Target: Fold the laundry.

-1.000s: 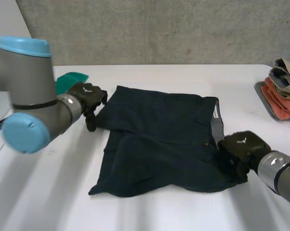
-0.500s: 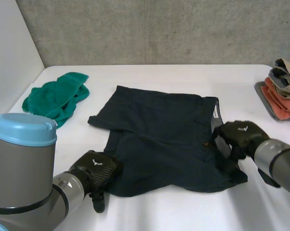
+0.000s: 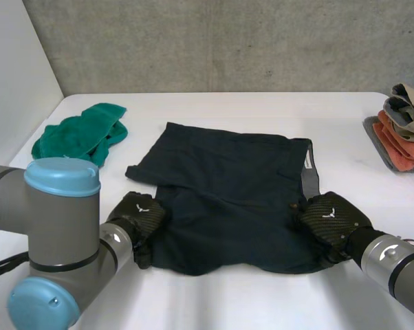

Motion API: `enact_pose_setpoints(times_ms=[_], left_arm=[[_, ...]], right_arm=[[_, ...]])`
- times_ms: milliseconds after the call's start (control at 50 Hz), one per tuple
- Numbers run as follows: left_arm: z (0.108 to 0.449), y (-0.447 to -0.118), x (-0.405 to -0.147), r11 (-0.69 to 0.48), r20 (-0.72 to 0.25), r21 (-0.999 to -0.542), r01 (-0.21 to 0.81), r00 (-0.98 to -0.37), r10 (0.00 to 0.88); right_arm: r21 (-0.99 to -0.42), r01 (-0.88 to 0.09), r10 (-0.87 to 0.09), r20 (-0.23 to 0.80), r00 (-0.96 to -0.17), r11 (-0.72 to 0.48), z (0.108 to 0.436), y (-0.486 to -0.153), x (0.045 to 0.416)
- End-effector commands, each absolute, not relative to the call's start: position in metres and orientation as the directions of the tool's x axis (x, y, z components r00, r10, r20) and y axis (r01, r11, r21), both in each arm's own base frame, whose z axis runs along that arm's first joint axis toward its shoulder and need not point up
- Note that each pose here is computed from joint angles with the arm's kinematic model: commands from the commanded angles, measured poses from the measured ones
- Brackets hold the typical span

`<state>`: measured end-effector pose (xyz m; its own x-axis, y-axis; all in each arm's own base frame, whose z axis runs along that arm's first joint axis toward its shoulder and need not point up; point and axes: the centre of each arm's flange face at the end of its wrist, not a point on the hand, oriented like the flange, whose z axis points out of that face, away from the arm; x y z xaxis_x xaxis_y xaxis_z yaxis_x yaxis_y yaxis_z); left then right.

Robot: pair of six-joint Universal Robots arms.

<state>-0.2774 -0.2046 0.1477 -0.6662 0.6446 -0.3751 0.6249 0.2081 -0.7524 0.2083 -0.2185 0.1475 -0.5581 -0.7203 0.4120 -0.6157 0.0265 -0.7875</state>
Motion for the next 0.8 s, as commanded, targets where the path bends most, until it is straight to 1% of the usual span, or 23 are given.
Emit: enact_pose_setpoints(times_ms=[20, 80, 100, 180, 240, 320, 340, 380, 400, 420, 460, 480, 520, 540, 560, 580, 600, 620, 680, 700, 760, 780, 800], left_arm=[[0.143, -0.208, -0.287, 0.185, -0.383, -0.758, 0.625, -0.656, 0.65], [0.143, -0.21, -0.289, 0.172, -0.389, -0.766, 0.62, -0.659, 0.643], [0.143, -0.212, -0.291, 0.161, -0.391, -0.774, 0.612, -0.663, 0.639], [0.146, -0.213, -0.295, 0.134, -0.391, -0.794, 0.593, -0.667, 0.635], [0.149, -0.214, -0.294, 0.123, -0.39, -0.802, 0.584, -0.669, 0.633], [0.163, -0.209, -0.291, 0.11, -0.387, -0.81, 0.575, -0.666, 0.637], [0.17, -0.204, -0.289, 0.104, -0.384, -0.812, 0.574, -0.661, 0.644], [0.176, -0.196, -0.286, 0.105, -0.383, -0.804, 0.585, -0.645, 0.662], [0.179, -0.186, -0.281, 0.115, -0.383, -0.782, 0.612, -0.619, 0.686], [0.181, -0.181, -0.279, 0.122, -0.381, -0.769, 0.627, -0.604, 0.7], [0.182, -0.171, -0.273, 0.14, -0.381, -0.734, 0.665, -0.573, 0.726], [0.181, -0.161, -0.268, 0.162, -0.373, -0.691, 0.704, -0.54, 0.755], [0.178, -0.152, -0.262, 0.183, -0.361, -0.642, 0.744, -0.504, 0.784], [0.177, -0.144, -0.258, 0.195, -0.35, -0.595, 0.779, -0.47, 0.81], [0.176, -0.14, -0.256, 0.2, -0.344, -0.571, 0.796, -0.453, 0.823], [0.177, -0.137, -0.254, 0.199, -0.341, -0.551, 0.81, -0.436, 0.833], [0.177, -0.134, -0.253, 0.197, -0.337, -0.536, 0.821, -0.422, 0.842], [0.178, -0.134, -0.253, 0.188, -0.34, -0.518, 0.834, -0.403, 0.85], [0.181, -0.143, -0.256, 0.171, -0.368, -0.535, 0.828, -0.41, 0.835], [0.185, -0.154, -0.258, 0.165, -0.39, -0.556, 0.814, -0.431, 0.813], [0.192, -0.173, -0.265, 0.148, -0.417, -0.604, 0.783, -0.468, 0.779], [0.197, -0.187, -0.27, 0.131, -0.433, -0.638, 0.759, -0.494, 0.754], [0.199, -0.195, -0.273, 0.125, -0.443, -0.653, 0.747, -0.51, 0.737]], right_arm=[[-0.8, -0.599, -0.715, 0.399, -0.575, 0.036, 0.138, -0.223, 0.211], [-0.816, -0.575, -0.704, 0.378, -0.601, 0.052, 0.139, -0.225, 0.211], [-0.827, -0.559, -0.695, 0.364, -0.62, 0.065, 0.142, -0.227, 0.21], [-0.845, -0.529, -0.682, 0.338, -0.648, 0.083, 0.151, -0.228, 0.208], [-0.844, -0.526, -0.676, 0.33, -0.659, 0.101, 0.157, -0.228, 0.204], [-0.82, -0.557, -0.684, 0.33, -0.65, 0.134, 0.166, -0.224, 0.197], [-0.793, -0.587, -0.703, 0.325, -0.632, 0.162, 0.169, -0.219, 0.193], [-0.764, -0.617, -0.719, 0.323, -0.616, 0.186, 0.172, -0.215, 0.188], [-0.749, -0.633, -0.726, 0.322, -0.608, 0.198, 0.175, -0.214, 0.185], [-0.705, -0.671, -0.754, 0.306, -0.581, 0.231, 0.177, -0.207, 0.181], [-0.656, -0.709, -0.791, 0.276, -0.546, 0.26, 0.181, -0.198, 0.177], [-0.609, -0.743, -0.827, 0.243, -0.507, 0.277, 0.184, -0.189, 0.174], [-0.56, -0.778, -0.864, 0.202, -0.461, 0.284, 0.187, -0.179, 0.172], [-0.521, -0.805, -0.892, 0.165, -0.421, 0.284, 0.191, -0.172, 0.17], [-0.506, -0.82, -0.904, 0.16, -0.396, 0.269, 0.194, -0.17, 0.17], [-0.502, -0.826, -0.908, 0.166, -0.384, 0.257, 0.195, -0.17, 0.17], [-0.503, -0.826, -0.908, 0.172, -0.383, 0.254, 0.195, -0.172, 0.171], [-0.516, -0.816, -0.899, 0.178, -0.399, 0.26, 0.195, -0.175, 0.173], [-0.554, -0.788, -0.876, 0.198, -0.439, 0.269, 0.195, -0.183, 0.18], [-0.579, -0.767, -0.86, 0.208, -0.466, 0.275, 0.195, -0.188, 0.184], [-0.625, -0.729, -0.827, 0.23, -0.513, 0.278, 0.196, -0.2, 0.19], [-0.657, -0.703, -0.804, 0.247, -0.54, 0.271, 0.197, -0.209, 0.195], [-0.673, -0.687, -0.79, 0.252, -0.559, 0.272, 0.198, -0.214, 0.197]])
